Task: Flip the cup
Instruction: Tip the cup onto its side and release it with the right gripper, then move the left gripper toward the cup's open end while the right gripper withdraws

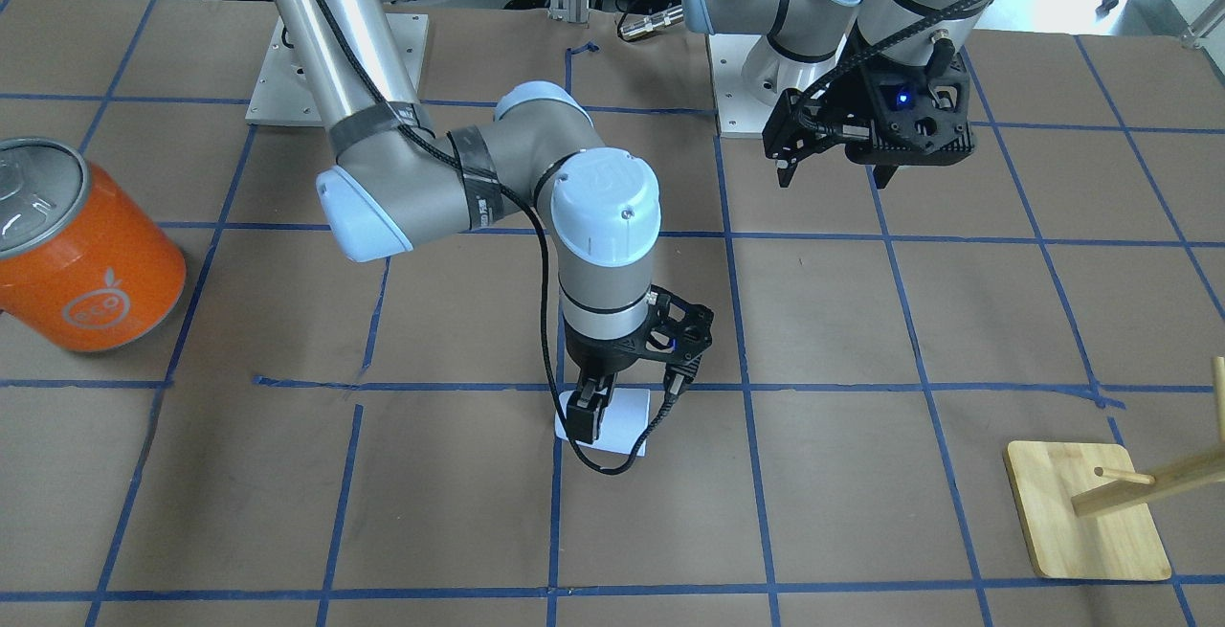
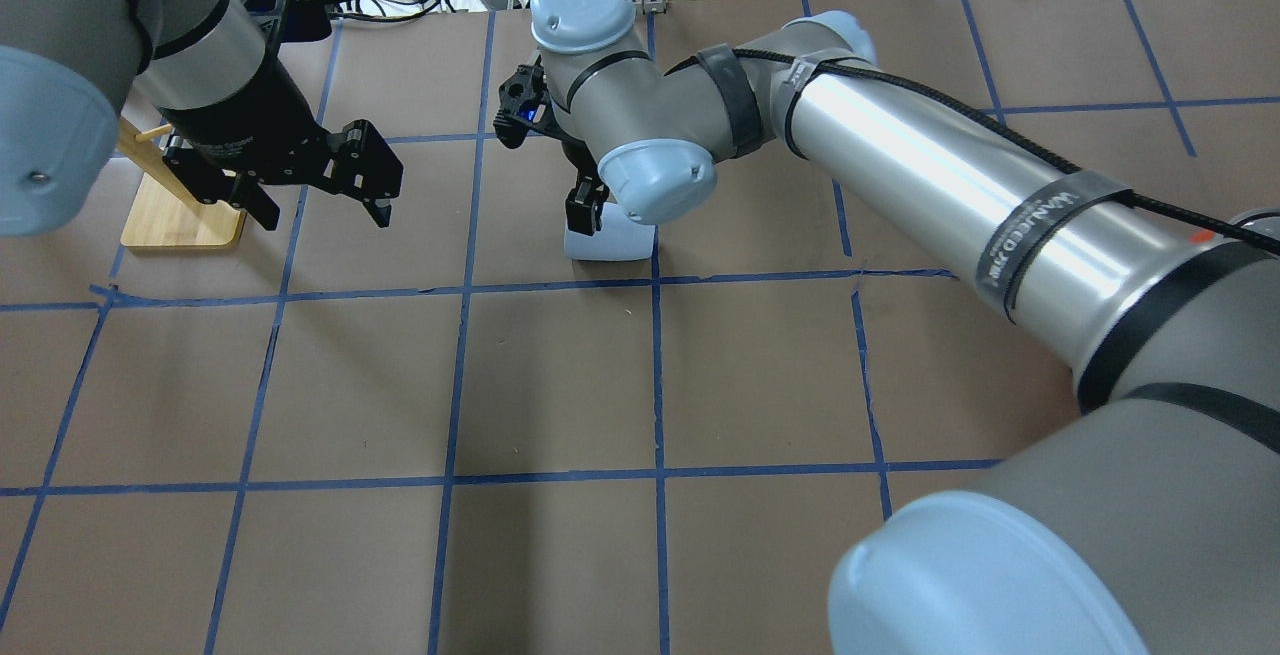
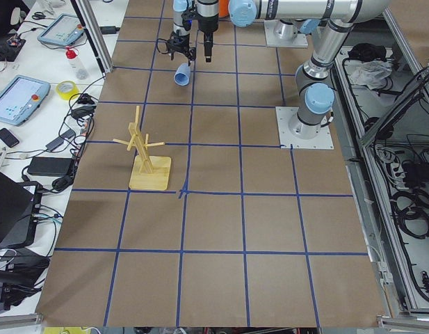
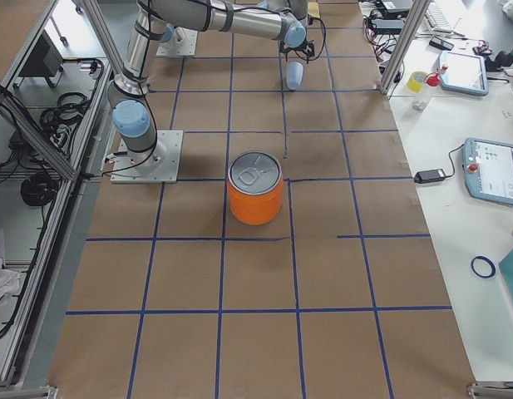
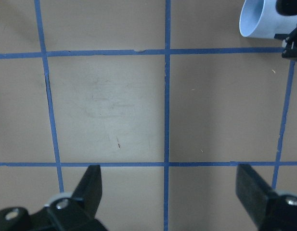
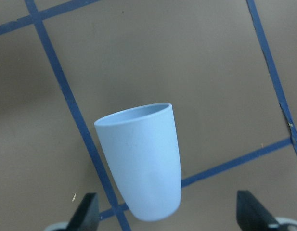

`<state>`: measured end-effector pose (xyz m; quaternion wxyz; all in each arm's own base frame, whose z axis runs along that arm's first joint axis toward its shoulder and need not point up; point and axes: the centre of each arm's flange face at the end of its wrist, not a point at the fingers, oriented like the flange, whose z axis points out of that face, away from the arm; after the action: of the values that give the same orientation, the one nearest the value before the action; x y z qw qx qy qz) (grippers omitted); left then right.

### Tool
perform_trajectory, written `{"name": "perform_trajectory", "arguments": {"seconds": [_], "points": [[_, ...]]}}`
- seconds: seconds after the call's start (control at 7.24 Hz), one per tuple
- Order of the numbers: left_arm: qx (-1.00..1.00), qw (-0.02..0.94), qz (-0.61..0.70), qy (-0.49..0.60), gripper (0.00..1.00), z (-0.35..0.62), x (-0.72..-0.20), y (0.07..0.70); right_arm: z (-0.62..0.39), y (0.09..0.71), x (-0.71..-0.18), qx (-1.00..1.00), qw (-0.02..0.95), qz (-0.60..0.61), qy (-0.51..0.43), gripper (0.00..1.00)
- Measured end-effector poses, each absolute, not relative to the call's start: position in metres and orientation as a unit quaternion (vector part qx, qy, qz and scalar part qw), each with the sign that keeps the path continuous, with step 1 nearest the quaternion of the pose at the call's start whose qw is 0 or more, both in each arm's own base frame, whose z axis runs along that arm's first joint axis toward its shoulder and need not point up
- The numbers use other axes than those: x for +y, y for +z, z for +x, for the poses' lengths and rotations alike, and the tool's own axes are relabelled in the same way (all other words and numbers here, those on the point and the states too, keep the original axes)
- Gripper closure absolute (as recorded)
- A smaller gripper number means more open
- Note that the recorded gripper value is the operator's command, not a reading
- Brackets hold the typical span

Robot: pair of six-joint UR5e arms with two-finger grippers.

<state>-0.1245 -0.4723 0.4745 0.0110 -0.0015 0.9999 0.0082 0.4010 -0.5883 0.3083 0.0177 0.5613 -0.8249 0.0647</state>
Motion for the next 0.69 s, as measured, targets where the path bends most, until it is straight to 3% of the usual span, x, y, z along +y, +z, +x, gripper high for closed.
{"name": "perform_trajectory", "arguments": {"seconds": [0.41, 0.69], "points": [[1.000, 0.004, 0.000, 0.008, 0.00, -0.125, -0.500, 0.448, 0.278, 0.436, -0.569, -0.879, 0.005, 0.476, 0.032, 0.00], [0.999, -0.038, 0.005, 0.016, 0.00, -0.131, -0.536, 0.409, 0.206, 0.486, -0.556, -0.927, 0.007, 0.374, 0.028, 0.00]]}}
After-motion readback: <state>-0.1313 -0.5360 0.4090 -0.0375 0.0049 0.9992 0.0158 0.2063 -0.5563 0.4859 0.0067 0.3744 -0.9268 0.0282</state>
